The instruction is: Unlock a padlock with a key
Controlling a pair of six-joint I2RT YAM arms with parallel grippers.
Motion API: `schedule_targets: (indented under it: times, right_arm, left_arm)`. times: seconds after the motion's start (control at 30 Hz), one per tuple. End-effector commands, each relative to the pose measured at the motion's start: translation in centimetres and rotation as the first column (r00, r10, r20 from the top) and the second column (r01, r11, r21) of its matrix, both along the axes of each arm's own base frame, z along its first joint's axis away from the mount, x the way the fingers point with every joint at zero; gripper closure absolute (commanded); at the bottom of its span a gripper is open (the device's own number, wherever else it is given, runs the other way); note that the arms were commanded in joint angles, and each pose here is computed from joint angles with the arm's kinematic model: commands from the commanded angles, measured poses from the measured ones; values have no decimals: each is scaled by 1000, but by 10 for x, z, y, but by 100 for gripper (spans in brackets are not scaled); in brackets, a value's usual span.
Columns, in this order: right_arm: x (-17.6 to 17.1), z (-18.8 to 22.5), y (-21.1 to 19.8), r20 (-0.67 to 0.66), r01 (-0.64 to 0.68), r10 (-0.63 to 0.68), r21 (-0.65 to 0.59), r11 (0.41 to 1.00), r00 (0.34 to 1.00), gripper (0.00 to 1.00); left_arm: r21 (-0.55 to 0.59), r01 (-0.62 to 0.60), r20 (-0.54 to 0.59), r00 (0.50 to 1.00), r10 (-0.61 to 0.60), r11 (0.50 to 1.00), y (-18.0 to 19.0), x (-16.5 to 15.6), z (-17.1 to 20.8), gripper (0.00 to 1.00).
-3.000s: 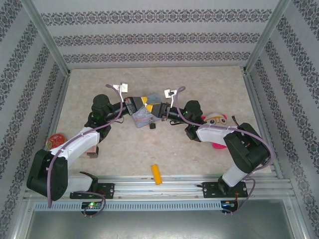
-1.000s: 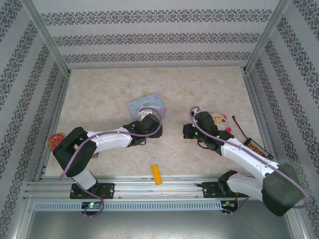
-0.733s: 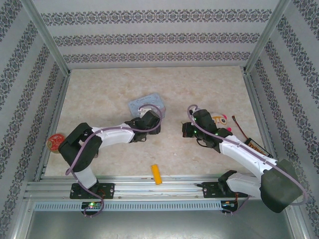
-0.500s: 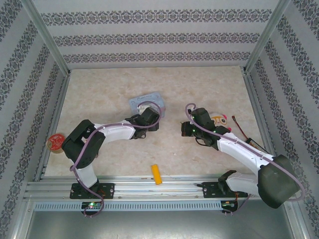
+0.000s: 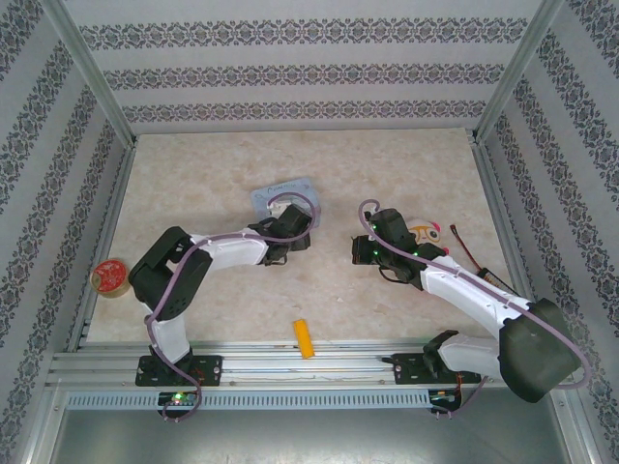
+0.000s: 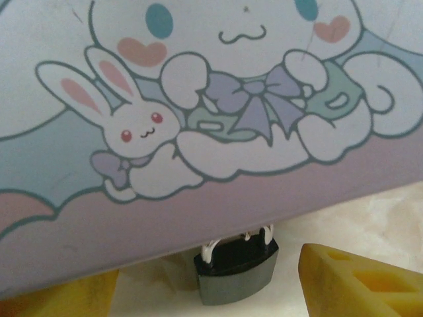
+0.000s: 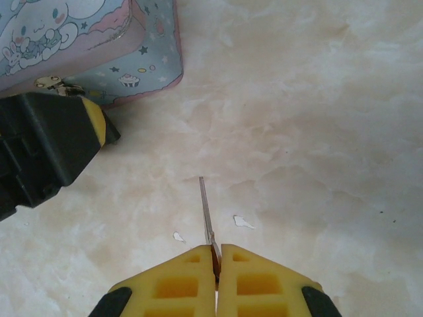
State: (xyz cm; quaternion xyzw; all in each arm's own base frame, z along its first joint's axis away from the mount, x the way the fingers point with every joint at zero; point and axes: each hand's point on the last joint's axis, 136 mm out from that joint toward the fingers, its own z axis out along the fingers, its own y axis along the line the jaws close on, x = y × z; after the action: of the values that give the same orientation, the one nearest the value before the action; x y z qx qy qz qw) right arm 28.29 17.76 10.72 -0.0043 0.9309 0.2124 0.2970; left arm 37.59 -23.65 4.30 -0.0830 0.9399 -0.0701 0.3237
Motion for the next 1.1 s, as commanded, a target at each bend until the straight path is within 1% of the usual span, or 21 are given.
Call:
schedule_targets:
  times: [0.0,0.03,0.1,0.2,0.33,0.6,0.87,0.93,1.07]
  right_arm:
    - [6,5,-3,5,22,-22,-3,1000,1000,100]
    - [5,5,-4,3,24,-24,-2,1000,1000,100]
    - [5,5,-4,4,26,-26,1,1000,1000,100]
    - [4,7,-4,12,26,-26,8,1000,1000,100]
    - [3,9,-6,22,30,-30,15,999,999,100]
    - [2,10,-8,31,34,-35,23,999,999,100]
    - [1,9,-9,29,37,-38,25,999,999,100]
    - [1,9,-9,29,39,-39,28,999,999,100]
    - [2,9,-7,25,35,-36,33,999,999,100]
  left_arm:
    - [32,-80,-1,997,80,996,10,4,-3,28]
    - [49,-97,7,995,96,994,12,5,-3,28]
    - [89,-146,19,989,144,985,20,7,-3,32]
    - [135,-176,30,984,174,975,24,10,-1,33]
    - [136,-202,50,979,197,970,23,15,-2,35]
    - [153,-186,52,982,180,971,15,25,-3,36]
    - [159,-148,57,988,140,976,9,30,-7,44]
    - [161,-140,62,989,131,977,8,31,-7,48]
    - [174,-116,61,992,107,978,7,33,-7,49]
